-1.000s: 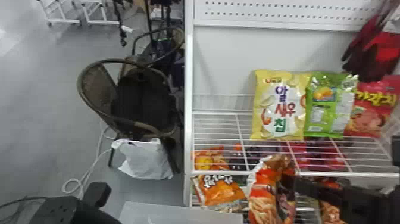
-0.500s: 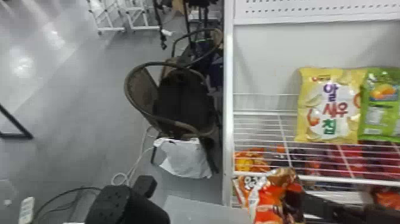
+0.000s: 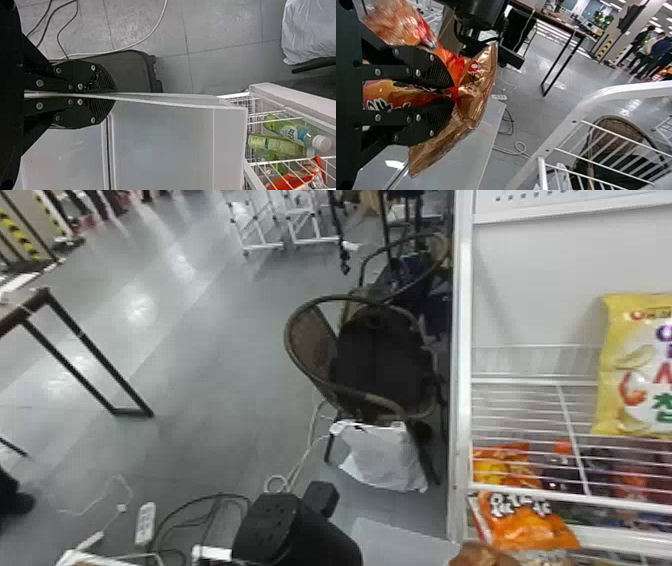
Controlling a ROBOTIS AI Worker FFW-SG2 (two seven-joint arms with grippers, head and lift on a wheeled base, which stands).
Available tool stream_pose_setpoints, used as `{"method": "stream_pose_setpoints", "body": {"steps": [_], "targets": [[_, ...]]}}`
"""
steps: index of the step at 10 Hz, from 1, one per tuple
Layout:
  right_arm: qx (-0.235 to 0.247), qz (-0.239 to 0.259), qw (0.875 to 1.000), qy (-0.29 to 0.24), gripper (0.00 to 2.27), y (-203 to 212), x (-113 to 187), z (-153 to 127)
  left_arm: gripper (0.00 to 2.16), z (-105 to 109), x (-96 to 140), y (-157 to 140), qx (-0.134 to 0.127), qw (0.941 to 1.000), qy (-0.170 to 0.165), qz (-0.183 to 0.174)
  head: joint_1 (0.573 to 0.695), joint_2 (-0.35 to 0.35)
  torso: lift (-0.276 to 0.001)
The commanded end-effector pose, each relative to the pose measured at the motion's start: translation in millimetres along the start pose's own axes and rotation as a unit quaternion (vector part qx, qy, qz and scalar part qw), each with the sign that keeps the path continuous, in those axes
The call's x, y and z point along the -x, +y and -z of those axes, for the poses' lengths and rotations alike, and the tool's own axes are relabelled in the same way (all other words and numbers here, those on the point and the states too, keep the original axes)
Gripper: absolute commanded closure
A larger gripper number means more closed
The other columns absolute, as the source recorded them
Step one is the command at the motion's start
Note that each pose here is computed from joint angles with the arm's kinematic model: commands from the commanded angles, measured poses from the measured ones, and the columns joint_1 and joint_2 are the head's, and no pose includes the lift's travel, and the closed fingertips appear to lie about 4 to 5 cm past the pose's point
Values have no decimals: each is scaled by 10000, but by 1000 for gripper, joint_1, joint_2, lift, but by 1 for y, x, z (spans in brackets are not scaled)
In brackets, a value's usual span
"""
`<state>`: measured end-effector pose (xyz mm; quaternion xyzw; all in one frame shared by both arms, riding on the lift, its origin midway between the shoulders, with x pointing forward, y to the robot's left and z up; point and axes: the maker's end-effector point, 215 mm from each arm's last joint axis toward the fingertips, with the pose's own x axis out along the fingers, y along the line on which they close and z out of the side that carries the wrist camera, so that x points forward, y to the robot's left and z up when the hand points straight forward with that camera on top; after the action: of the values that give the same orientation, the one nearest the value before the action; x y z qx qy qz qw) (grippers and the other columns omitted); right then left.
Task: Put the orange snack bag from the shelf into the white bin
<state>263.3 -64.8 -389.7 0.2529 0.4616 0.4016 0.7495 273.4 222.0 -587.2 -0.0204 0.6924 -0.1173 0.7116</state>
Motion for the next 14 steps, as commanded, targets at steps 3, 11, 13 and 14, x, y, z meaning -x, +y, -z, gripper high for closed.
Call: {"method": "stream_pose_setpoints", "body": {"steps": [3,11,13,14], "targets": [[145,550,9982,-185,63,-29,-2,-10,2142,2,-4,-5,17,10000,17,75,695,350,1],[1435,2611,8659,-4018,76,-152,160,-209,2138,4,-7,-4,44,10000,35,73,695,-21,1],[1769,2984,8134,-4670,80,-173,203,-220,2138,4,-8,-3,53,10000,41,64,695,-100,1],[1825,3151,7986,-4793,80,-188,216,-216,2138,5,-8,-2,69,9999,46,69,695,-140,1]]}}
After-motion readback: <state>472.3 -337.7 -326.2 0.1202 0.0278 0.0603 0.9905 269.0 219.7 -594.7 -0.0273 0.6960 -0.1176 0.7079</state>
